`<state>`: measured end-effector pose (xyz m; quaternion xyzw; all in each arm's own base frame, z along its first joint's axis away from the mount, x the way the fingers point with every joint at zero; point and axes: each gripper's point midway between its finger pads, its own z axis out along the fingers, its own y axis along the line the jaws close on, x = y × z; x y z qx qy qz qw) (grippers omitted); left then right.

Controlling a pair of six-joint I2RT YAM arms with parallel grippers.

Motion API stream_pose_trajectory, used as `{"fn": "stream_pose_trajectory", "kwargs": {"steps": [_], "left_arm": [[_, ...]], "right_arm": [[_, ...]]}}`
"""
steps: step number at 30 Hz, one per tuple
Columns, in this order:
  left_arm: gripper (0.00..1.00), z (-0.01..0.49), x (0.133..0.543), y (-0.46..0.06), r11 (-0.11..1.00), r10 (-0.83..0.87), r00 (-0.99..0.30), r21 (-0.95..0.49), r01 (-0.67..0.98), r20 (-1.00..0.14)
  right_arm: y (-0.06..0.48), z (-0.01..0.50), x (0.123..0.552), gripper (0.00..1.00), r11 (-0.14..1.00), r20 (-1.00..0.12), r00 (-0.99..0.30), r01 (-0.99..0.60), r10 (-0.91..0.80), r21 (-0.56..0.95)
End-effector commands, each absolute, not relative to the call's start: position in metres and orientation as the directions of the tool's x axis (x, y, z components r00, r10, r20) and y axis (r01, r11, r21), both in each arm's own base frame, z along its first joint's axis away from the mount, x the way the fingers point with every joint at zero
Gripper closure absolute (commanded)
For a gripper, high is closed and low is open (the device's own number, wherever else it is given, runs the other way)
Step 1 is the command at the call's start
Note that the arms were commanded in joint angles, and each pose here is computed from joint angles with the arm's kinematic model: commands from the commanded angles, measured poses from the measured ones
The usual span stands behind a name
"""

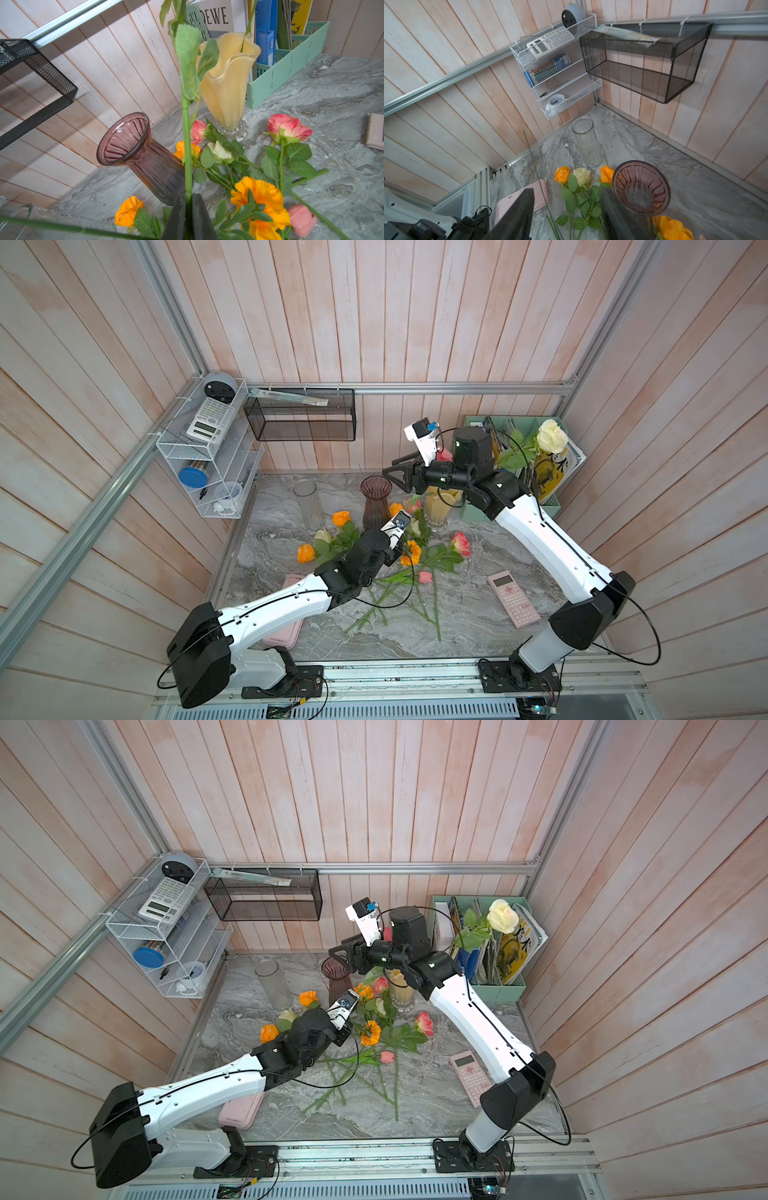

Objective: Arrange the flowers in different vases according to their colors
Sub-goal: Pick up the flower at the center of the board.

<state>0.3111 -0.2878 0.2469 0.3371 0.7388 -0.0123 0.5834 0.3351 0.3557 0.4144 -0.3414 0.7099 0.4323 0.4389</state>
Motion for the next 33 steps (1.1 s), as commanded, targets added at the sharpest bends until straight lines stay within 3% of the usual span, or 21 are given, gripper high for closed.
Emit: {"fn": "stream_pose_trajectory", "kwargs": {"steps": [1, 15, 33], "left_arm": [[0.91, 0.255, 0.311, -0.296, 0.754, 0.492, -0.066, 0.388, 0.53, -0.868], [0.91, 0.247, 0.31, -0.3, 0.733, 0.518, -0.069, 0.401, 0.549, -0.853], [0.92, 0.246, 0.309, -0.301, 0.715, 0.54, -0.064, 0.417, 0.562, -0.84]], "right_arm": [[0.362, 0.428, 0.311, 0.43, 0.279, -0.912, -0.385, -0.899, -0.141, 0.337], [0.374, 0.413, 0.279, 0.42, 0.132, -0.905, -0.372, -0.927, -0.207, 0.351], [0.381, 0.368, 0.313, 0.43, 0.275, -0.863, -0.392, -0.909, -0.318, 0.312]]}}
